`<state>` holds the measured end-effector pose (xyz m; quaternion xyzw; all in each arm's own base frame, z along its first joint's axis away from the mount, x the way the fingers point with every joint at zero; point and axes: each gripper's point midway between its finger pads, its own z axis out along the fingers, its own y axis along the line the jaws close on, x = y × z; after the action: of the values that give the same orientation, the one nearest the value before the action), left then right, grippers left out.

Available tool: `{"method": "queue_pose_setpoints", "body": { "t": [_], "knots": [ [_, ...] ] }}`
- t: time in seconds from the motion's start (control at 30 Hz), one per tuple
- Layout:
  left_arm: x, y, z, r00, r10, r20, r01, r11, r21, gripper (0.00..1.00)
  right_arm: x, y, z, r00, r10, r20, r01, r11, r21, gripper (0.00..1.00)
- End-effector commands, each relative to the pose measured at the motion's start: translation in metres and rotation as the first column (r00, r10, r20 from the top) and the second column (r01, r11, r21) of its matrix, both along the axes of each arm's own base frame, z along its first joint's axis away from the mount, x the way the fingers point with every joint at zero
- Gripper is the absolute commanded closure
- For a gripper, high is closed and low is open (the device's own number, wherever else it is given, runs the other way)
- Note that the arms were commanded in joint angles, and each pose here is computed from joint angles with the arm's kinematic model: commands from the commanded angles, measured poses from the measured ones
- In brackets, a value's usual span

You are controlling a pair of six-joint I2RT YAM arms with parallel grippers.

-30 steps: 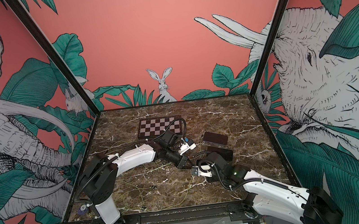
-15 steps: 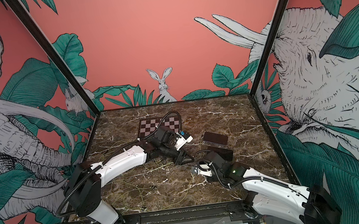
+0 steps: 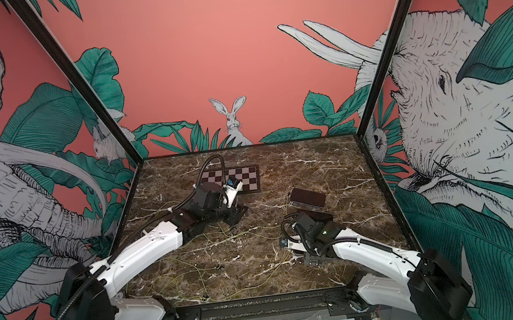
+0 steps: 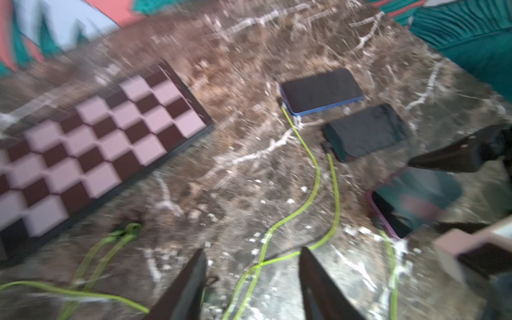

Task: Plug wired earphones into phones
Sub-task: Place the phone at the center of the board, then reset both arms

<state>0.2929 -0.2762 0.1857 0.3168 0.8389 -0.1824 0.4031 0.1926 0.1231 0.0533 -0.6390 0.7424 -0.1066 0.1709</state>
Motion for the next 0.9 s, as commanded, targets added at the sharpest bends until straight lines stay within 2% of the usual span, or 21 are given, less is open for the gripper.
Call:
{"method": "queue_pose_setpoints", "body": {
  "t": [0.0, 0.07, 0.1, 0.13, 0.2, 0.23, 0.3, 0.37, 0.4, 0.43, 0.47, 0.5, 0.57, 0.6, 0.63, 0.67, 0.73, 0.8, 0.83, 0.87],
  "knots": [
    [0.018, 0.027, 0.032, 0.976, 0.150, 0.160, -0.147, 0.989, -0.030, 0.27, 0.020, 0.015, 0.038, 0.991, -0.043, 0.127, 0.027, 0.992, 0.126, 0.01],
    [0.016, 0.035, 0.048, 0.963, 0.174, 0.204, -0.158, 0.983, -0.091, 0.19, 0.041, 0.032, 0.075, 0.954, -0.129, 0.269, 0.042, 0.951, 0.308, 0.01],
    [0.016, 0.040, 0.054, 0.954, 0.196, 0.228, -0.171, 0.977, -0.127, 0.13, 0.049, 0.036, 0.096, 0.924, -0.187, 0.335, 0.041, 0.916, 0.398, 0.01],
    [0.017, 0.049, 0.055, 0.937, 0.229, 0.263, -0.194, 0.969, -0.154, 0.02, 0.058, 0.041, 0.121, 0.882, -0.259, 0.394, 0.029, 0.864, 0.503, 0.01],
    [0.018, 0.066, 0.056, 0.893, 0.303, 0.333, -0.248, 0.948, -0.197, 0.00, 0.069, 0.040, 0.169, 0.786, -0.423, 0.451, 0.000, 0.730, 0.684, 0.02],
    [0.024, 0.085, 0.060, 0.864, 0.364, 0.347, -0.309, 0.929, -0.205, 0.00, 0.072, 0.034, 0.192, 0.727, -0.516, 0.453, -0.018, 0.645, 0.764, 0.01],
    [0.025, 0.108, 0.073, 0.822, 0.416, 0.389, -0.370, 0.909, -0.191, 0.00, 0.075, 0.015, 0.224, 0.604, -0.664, 0.441, -0.061, 0.514, 0.856, 0.01],
    [0.028, 0.141, 0.076, 0.744, 0.519, 0.421, -0.498, 0.851, -0.169, 0.00, 0.076, -0.020, 0.242, 0.425, -0.813, 0.399, -0.079, 0.406, 0.911, 0.01],
    [0.030, 0.158, 0.074, 0.699, 0.569, 0.434, -0.561, 0.812, -0.161, 0.01, 0.075, -0.036, 0.244, 0.343, -0.864, 0.368, -0.077, 0.364, 0.928, 0.01],
    [0.031, 0.176, 0.068, 0.654, 0.612, 0.444, -0.615, 0.773, -0.159, 0.01, 0.075, -0.052, 0.240, 0.260, -0.900, 0.349, -0.063, 0.345, 0.937, 0.01],
    [0.032, 0.194, 0.058, 0.615, 0.657, 0.436, -0.667, 0.728, -0.158, 0.01, 0.076, -0.063, 0.236, 0.205, -0.915, 0.349, -0.046, 0.347, 0.937, 0.01],
    [0.032, 0.216, 0.047, 0.560, 0.719, 0.411, -0.731, 0.663, -0.163, 0.01, 0.079, -0.067, 0.226, 0.186, -0.908, 0.374, -0.005, 0.380, 0.925, 0.00],
    [0.025, 0.271, 0.017, 0.396, 0.859, 0.325, -0.871, 0.464, -0.164, 0.01, 0.090, -0.077, 0.196, 0.173, -0.892, 0.417, 0.127, 0.440, 0.889, 0.01],
    [0.023, 0.285, 0.006, 0.364, 0.883, 0.297, -0.894, 0.421, -0.156, 0.01, 0.094, -0.085, 0.186, 0.149, -0.900, 0.410, 0.184, 0.433, 0.882, 0.01],
    [0.023, 0.293, -0.005, 0.364, 0.884, 0.292, -0.899, 0.416, -0.138, 0.01, 0.097, -0.097, 0.172, 0.114, -0.913, 0.391, 0.251, 0.407, 0.878, 0.01],
    [0.022, 0.298, -0.013, 0.366, 0.875, 0.318, -0.903, 0.417, -0.108, 0.01, 0.101, -0.102, 0.159, 0.120, -0.917, 0.380, 0.297, 0.398, 0.868, 0.00],
    [0.023, 0.305, -0.018, 0.367, 0.836, 0.409, -0.907, 0.418, -0.041, 0.01, 0.110, -0.106, 0.128, 0.177, -0.918, 0.356, 0.364, 0.397, 0.842, 0.01],
    [0.022, 0.309, -0.024, 0.397, 0.800, 0.450, -0.904, 0.424, 0.043, 0.01, 0.115, -0.113, 0.109, 0.173, -0.927, 0.334, 0.386, 0.376, 0.843, 0.01],
    [0.021, 0.311, -0.028, 0.397, 0.797, 0.455, -0.907, 0.416, 0.061, 0.01, 0.119, -0.114, 0.098, 0.197, -0.921, 0.335, 0.401, 0.388, 0.830, 0.01],
    [0.022, 0.309, -0.034, 0.425, 0.786, 0.449, -0.895, 0.441, 0.076, 0.01, 0.122, -0.115, 0.088, 0.209, -0.917, 0.339, 0.418, 0.397, 0.817, 0.00]
  ]
}}
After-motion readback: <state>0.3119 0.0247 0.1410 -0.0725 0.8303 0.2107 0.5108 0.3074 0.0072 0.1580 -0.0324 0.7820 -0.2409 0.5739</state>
